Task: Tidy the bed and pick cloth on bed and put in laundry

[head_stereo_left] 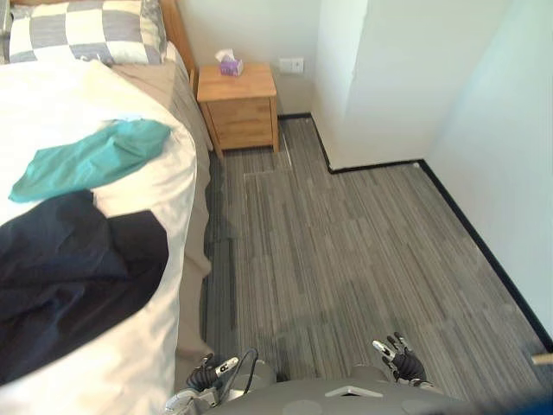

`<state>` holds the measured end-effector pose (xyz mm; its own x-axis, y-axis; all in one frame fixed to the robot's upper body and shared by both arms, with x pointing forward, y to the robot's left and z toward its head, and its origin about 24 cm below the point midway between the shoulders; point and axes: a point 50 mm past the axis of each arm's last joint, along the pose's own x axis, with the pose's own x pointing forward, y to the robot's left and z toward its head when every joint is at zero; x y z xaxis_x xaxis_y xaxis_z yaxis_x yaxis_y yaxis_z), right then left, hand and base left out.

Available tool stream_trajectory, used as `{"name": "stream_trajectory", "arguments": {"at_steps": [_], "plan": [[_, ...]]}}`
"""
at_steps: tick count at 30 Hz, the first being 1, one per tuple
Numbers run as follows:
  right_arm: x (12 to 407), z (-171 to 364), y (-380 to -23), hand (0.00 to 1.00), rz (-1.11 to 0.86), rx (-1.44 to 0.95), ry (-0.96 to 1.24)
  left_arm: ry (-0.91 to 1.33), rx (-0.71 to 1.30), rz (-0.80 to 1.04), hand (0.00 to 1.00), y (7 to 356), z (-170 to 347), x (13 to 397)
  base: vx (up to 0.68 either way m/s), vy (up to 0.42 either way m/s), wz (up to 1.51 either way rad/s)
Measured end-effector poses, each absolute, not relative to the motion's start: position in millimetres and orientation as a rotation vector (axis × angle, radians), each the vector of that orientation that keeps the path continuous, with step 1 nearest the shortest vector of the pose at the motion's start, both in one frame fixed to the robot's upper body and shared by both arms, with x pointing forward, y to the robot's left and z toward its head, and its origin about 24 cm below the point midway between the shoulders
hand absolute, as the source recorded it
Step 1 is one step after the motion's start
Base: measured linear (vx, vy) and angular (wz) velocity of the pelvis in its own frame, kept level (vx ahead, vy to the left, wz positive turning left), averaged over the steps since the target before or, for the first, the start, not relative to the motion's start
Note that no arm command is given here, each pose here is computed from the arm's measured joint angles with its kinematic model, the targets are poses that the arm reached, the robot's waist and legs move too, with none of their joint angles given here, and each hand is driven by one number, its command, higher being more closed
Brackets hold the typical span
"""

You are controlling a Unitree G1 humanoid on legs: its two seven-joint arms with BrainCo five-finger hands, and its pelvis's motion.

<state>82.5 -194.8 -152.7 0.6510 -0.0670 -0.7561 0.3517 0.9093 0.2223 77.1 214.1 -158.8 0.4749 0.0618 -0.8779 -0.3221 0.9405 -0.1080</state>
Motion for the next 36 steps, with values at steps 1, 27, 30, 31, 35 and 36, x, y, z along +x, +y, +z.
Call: {"name": "stream_trajectory", "arguments": {"at_steps": [1, 27, 30, 31, 35, 36], "plan": [[86.0, -151.6, -195.2, 0.00, -0.242, 0.366, 0.819, 1.043, -0.275, 0.215, 0.00, 209.9, -158.1, 85.2, 0.46, -0.083, 0.43], [110.7, -146.4, -184.9, 0.00, -0.046, 0.257, 0.829, 0.916, -0.564, 0.311, 0.00, 171.7, -147.1, 138.9, 0.45, -0.186, -0.06], [109.0, -148.4, -175.6, 0.00, -0.049, 0.276, 0.839, 0.922, -0.566, 0.338, 0.00, 175.7, -147.6, 138.0, 0.60, 0.131, 0.38], [107.5, -149.4, -174.8, 0.00, -0.060, 0.279, 0.844, 0.917, -0.565, 0.334, 0.00, 175.7, -147.1, 138.9, 0.55, 0.094, 0.65], [100.2, -153.8, -180.2, 0.00, -0.126, 0.293, 0.880, 0.956, -0.531, 0.334, 0.00, 182.0, -151.1, 130.9, 0.58, 0.155, 0.79], [100.9, -153.5, -185.2, 0.00, -0.149, 0.293, 0.879, 0.987, -0.498, 0.324, 0.00, 185.5, -153.6, 124.2, 0.53, 0.161, 1.08]]}}
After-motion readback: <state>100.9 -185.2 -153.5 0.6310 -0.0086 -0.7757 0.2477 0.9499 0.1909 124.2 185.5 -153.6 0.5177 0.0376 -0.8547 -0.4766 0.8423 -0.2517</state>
